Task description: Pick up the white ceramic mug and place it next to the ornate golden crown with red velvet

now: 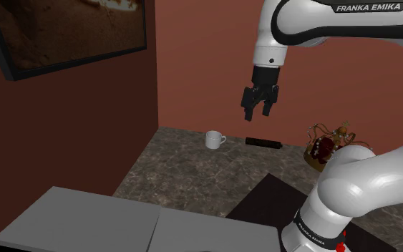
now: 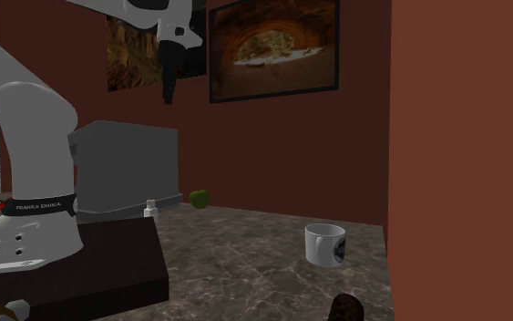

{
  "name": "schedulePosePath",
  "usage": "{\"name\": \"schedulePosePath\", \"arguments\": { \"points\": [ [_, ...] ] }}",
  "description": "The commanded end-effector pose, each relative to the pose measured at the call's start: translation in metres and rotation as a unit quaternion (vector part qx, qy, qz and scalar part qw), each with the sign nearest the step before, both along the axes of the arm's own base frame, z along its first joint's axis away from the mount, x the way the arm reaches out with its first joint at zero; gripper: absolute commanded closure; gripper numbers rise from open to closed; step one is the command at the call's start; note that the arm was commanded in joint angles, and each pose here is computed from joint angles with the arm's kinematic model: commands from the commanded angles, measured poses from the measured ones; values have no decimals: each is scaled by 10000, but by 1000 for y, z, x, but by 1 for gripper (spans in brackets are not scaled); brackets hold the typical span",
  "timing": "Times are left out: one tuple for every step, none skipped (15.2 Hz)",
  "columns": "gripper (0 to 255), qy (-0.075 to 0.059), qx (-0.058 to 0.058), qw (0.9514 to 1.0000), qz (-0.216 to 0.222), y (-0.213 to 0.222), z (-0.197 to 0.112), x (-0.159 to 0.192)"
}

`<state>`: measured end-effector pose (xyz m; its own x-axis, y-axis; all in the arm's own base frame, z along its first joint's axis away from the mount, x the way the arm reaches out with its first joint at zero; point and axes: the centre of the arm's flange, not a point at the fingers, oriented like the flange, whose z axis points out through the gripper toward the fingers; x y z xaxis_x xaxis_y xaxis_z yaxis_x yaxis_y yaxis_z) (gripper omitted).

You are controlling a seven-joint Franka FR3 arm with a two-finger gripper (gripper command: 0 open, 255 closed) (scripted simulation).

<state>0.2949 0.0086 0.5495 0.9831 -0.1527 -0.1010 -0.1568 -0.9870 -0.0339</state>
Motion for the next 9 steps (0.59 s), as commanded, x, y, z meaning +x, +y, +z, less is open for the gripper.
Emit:
{"name": "schedulePosePath", "arguments": {
  "points": [
    [0, 0, 0, 10000, 0, 0, 0, 0],
    [0, -3, -12, 10000, 4, -5, -9, 9],
    [0, -6, -23, 10000, 7, -9, -17, 17],
    [0, -9, -35, 10000, 11, -14, -26, 26],
    [0, -12, -46, 10000, 15, -18, -34, 34],
    [0, -16, -58, 10000, 18, -23, -43, 43],
    [0, -19, -69, 10000, 22, -28, -51, 52],
    [0, -22, -81, 10000, 26, -32, -60, 60],
    [0, -25, -92, 9999, 30, -37, -68, 69]
  ]
}}
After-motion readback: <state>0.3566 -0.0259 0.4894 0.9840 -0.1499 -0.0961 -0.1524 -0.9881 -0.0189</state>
